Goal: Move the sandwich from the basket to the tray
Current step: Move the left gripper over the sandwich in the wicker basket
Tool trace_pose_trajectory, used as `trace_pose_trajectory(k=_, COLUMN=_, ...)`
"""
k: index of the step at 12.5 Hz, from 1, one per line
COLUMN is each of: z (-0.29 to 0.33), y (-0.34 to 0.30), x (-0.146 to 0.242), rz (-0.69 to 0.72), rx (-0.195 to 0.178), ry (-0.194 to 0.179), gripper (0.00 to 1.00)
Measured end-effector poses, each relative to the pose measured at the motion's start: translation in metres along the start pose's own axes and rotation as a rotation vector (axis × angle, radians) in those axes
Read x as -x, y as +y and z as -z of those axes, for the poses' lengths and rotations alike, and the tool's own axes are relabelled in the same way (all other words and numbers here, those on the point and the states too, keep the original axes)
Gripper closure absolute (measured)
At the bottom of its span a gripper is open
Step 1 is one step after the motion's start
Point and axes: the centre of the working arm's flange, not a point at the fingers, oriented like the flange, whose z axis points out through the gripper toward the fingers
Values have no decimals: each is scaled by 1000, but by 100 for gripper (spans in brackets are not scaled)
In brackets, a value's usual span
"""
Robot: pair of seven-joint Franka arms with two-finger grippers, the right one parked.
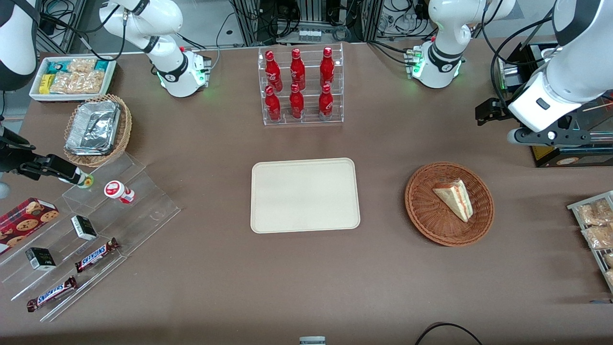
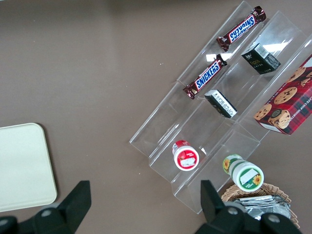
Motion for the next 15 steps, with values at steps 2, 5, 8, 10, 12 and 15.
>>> trace_pose_trajectory(k=2, z=-1, y=0, x=-2, rz=-4, rx=2, ry=-1, gripper=0)
trace_pose_trajectory(k=5, z=-14, y=0, x=-15, rz=-12, rx=7, ry=-12, gripper=0)
trace_pose_trajectory(k=8, z=-45, y=-1, x=-39, rz=-13, rx=16, ry=-29, gripper=0)
trace_pose_trajectory(k=10, z=-78, y=-1, x=-53, rz=-10, rx=19, ry=-22, gripper=0)
trace_pose_trajectory(k=12, z=-109, y=-2, x=-60, rz=-8, rx=17, ry=-9, gripper=0)
trace_pose_trajectory(k=15, z=-154, y=-7, x=-68, rz=-1, rx=10, ry=32, gripper=0)
